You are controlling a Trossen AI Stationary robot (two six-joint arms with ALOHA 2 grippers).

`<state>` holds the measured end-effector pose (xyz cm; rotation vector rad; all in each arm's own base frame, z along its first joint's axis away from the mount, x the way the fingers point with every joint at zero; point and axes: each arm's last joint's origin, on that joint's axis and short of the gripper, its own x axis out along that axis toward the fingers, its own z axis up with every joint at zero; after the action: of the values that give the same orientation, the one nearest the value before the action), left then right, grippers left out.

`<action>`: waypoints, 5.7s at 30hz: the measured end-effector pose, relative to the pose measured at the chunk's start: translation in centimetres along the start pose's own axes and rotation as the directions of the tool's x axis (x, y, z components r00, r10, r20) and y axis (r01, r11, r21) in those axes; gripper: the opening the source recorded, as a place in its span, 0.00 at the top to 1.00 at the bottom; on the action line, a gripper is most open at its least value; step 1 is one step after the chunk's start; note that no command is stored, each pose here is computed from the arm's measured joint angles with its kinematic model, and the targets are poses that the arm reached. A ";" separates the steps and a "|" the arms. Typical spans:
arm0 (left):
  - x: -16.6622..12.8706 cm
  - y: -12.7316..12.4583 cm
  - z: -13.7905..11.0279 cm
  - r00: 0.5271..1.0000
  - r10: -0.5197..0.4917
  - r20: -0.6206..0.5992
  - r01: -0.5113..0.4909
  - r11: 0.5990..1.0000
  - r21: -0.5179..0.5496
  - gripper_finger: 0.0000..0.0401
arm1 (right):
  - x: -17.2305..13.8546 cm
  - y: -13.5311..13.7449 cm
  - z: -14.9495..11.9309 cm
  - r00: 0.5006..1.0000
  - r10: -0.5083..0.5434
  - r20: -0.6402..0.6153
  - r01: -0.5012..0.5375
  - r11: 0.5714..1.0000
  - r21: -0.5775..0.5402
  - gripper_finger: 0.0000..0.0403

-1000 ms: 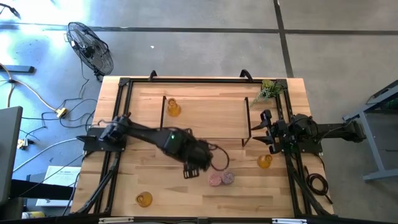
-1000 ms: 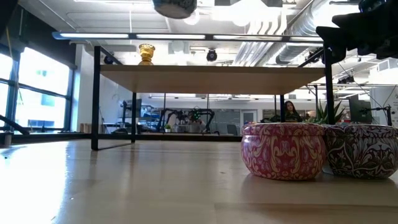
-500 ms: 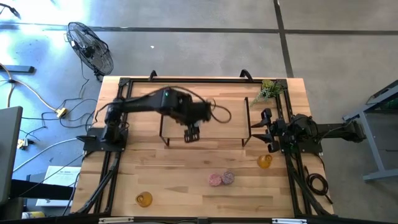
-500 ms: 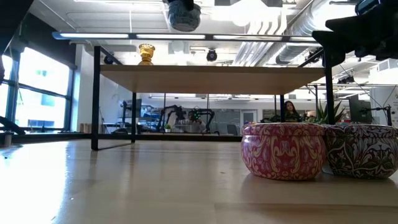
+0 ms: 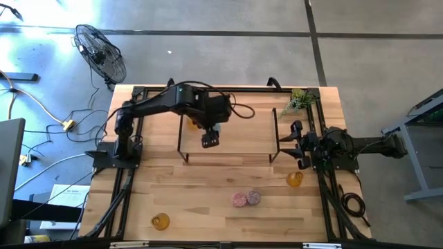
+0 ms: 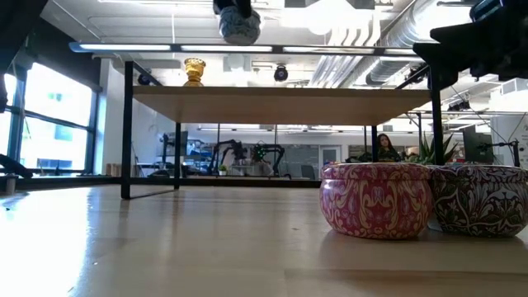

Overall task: Pick & Place candle stick holders
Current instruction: Put the blue scented candle on the shelf, then put the top yellow glass candle holder on the shelf aligned with the other glass candle holder

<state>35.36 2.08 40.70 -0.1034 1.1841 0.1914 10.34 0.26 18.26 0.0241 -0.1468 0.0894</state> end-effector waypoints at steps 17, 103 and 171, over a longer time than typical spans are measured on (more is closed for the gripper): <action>1.6 -0.1 -1.8 0.992 -0.055 -0.116 0.048 0.997 -0.063 0.29 | 0.0 0.0 -0.2 1.000 -0.010 -0.016 0.010 1.000 0.000 0.59; 6.0 -1.2 -6.3 0.975 0.129 -0.180 -0.138 0.990 -0.036 0.17 | 0.0 -0.1 -0.2 0.999 -0.035 -0.023 0.035 0.999 -0.011 0.59; 5.3 -17.1 -10.4 0.924 0.168 0.342 -0.205 0.976 0.074 0.17 | 5.2 6.3 23.0 0.740 -0.291 -0.606 0.212 0.956 -0.201 0.74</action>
<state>31.34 -16.03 31.56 0.1359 0.8610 0.3000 11.50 6.25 41.91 -0.1075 0.5342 -0.1892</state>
